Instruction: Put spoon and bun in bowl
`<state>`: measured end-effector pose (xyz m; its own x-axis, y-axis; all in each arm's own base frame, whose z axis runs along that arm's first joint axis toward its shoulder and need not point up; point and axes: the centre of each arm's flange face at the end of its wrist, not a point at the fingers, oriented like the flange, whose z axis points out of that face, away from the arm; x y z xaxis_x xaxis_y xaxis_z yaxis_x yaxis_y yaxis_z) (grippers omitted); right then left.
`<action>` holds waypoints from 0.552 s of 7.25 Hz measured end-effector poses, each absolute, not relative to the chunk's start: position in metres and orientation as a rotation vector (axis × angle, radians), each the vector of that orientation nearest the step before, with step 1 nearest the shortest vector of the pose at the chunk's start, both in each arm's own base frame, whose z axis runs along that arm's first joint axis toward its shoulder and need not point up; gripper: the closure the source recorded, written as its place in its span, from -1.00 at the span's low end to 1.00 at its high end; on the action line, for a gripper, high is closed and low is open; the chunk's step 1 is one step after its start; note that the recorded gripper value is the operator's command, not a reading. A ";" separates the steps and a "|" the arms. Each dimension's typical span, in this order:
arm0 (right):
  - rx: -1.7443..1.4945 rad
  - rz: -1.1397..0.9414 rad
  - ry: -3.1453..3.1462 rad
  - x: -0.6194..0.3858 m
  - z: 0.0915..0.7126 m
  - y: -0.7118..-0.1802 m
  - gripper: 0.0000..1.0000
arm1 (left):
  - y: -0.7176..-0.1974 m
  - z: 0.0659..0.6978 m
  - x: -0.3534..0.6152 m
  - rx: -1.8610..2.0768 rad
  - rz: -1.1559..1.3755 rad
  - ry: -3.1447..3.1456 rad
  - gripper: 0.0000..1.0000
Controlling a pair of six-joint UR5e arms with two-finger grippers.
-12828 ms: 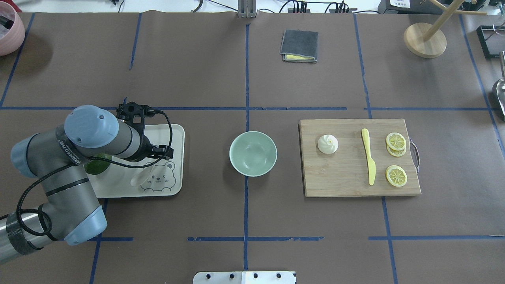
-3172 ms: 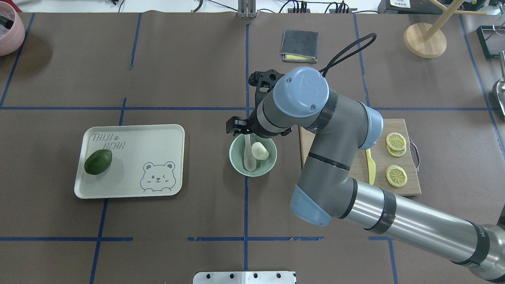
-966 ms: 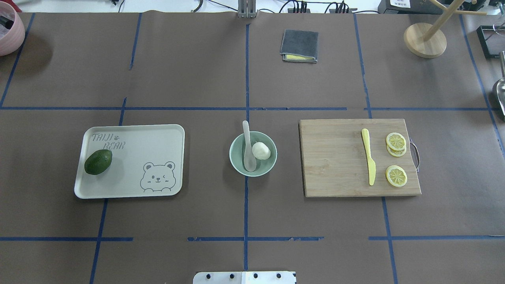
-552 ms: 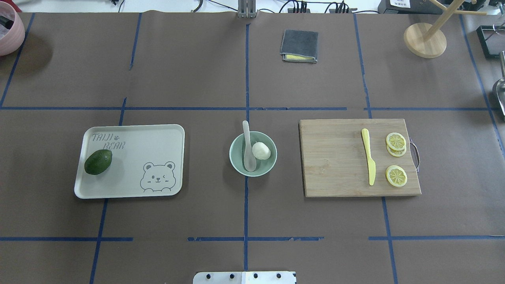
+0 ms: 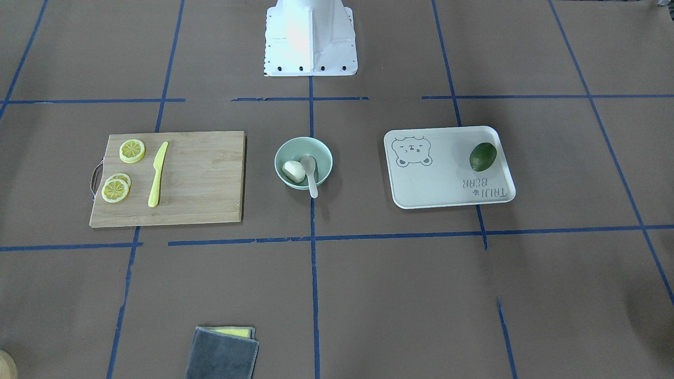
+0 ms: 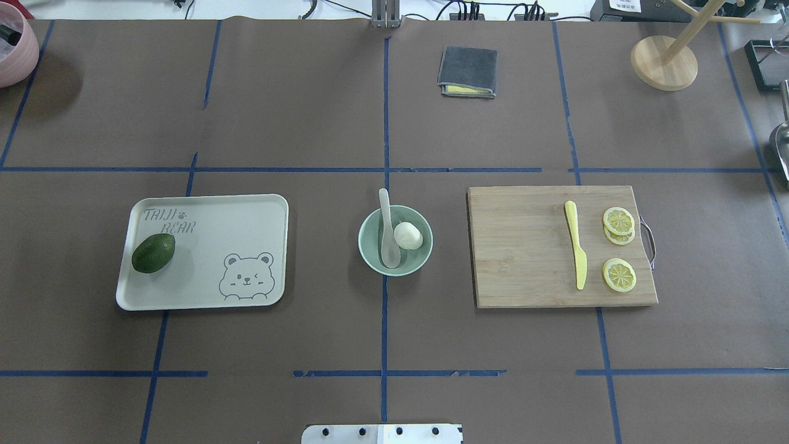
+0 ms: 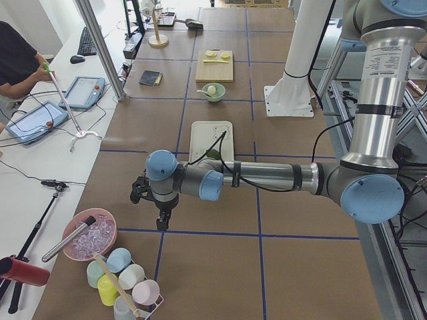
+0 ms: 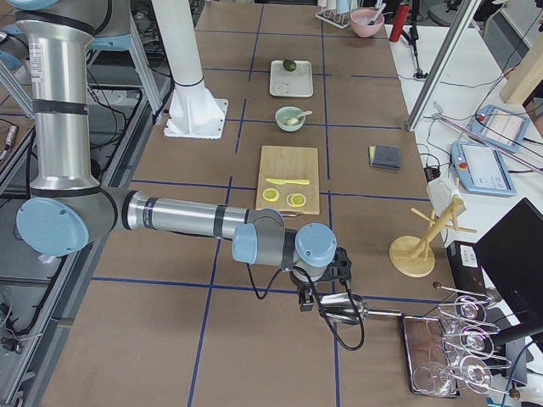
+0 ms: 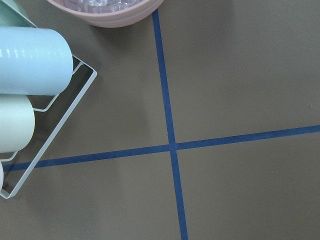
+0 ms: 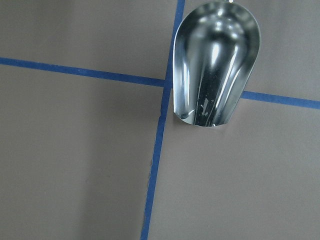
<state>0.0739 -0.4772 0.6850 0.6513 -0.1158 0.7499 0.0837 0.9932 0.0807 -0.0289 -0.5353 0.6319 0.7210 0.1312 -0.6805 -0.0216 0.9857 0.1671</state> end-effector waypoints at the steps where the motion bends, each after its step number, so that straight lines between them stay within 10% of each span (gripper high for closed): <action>1: 0.027 -0.079 -0.855 0.075 0.684 -0.478 -1.00 | -0.535 0.632 -0.029 0.151 0.085 0.761 -1.00; 4: -0.003 0.010 -0.855 0.075 0.678 -0.480 -1.00 | -0.534 0.633 -0.029 0.150 0.084 0.760 -1.00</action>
<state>0.0750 -0.4800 0.6778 0.6562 0.0095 0.7545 -0.0074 1.0000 -0.0062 -0.0292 -0.5341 0.6332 0.7224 0.1300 -0.6792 -0.0215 0.9859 0.1658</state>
